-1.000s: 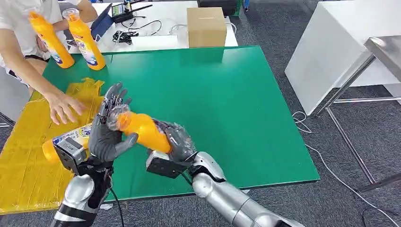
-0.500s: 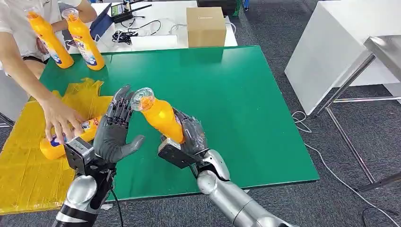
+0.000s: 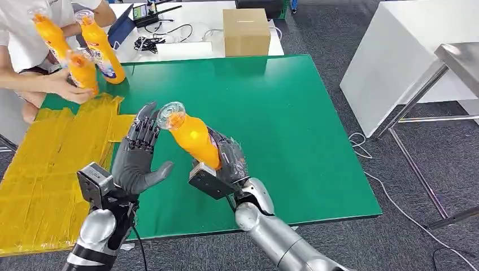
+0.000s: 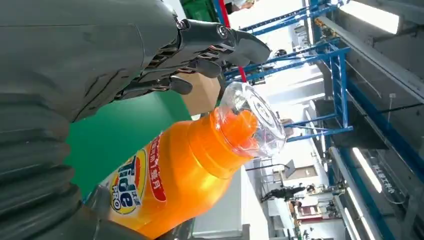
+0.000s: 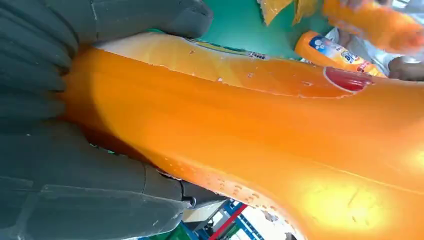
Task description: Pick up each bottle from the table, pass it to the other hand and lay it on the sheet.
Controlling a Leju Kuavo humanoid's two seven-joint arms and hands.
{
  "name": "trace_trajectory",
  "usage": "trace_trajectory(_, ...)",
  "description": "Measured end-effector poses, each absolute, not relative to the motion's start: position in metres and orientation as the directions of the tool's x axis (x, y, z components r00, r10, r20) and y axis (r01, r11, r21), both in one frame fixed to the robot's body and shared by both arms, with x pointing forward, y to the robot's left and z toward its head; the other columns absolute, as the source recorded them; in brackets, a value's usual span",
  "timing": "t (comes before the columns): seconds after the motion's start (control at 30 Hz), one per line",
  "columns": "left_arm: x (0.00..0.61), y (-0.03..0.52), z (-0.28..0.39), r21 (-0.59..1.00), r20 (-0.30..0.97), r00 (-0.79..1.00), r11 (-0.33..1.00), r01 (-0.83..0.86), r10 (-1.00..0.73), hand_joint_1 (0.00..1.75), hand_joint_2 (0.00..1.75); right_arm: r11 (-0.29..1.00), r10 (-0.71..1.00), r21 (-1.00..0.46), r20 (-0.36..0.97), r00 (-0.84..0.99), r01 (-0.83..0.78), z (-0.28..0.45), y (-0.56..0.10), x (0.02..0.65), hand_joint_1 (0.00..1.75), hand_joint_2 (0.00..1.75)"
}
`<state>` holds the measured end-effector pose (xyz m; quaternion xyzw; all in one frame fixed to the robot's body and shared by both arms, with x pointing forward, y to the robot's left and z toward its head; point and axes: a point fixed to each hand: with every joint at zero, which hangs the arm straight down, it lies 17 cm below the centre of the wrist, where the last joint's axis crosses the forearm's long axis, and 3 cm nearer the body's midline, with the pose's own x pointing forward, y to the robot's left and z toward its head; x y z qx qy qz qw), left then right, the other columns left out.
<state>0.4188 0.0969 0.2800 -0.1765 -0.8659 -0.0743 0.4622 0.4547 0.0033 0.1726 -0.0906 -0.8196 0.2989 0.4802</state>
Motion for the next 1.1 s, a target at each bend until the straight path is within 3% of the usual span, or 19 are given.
trace_trajectory(0.43,0.434,0.095,0.271,-0.076,0.85,-0.455,0.916,0.393,0.266,0.0,1.75,0.809,0.298,-0.559,0.659,-0.691,-0.184,0.206,0.045,0.409,1.75,1.75)
trace_trajectory(0.83,0.443,0.091,0.266,-0.079,0.859,-0.436,0.912,0.403,0.267,0.0,1.75,0.801,0.288,-0.564,0.656,-0.698,-0.199,0.204,0.052,0.402,1.75,1.75)
trace_trajectory(1.1,0.447,0.092,0.264,-0.006,0.857,-0.484,0.941,0.338,0.179,0.0,1.75,0.787,0.292,-0.575,0.666,-0.686,-0.223,0.195,0.053,0.402,1.75,1.75)
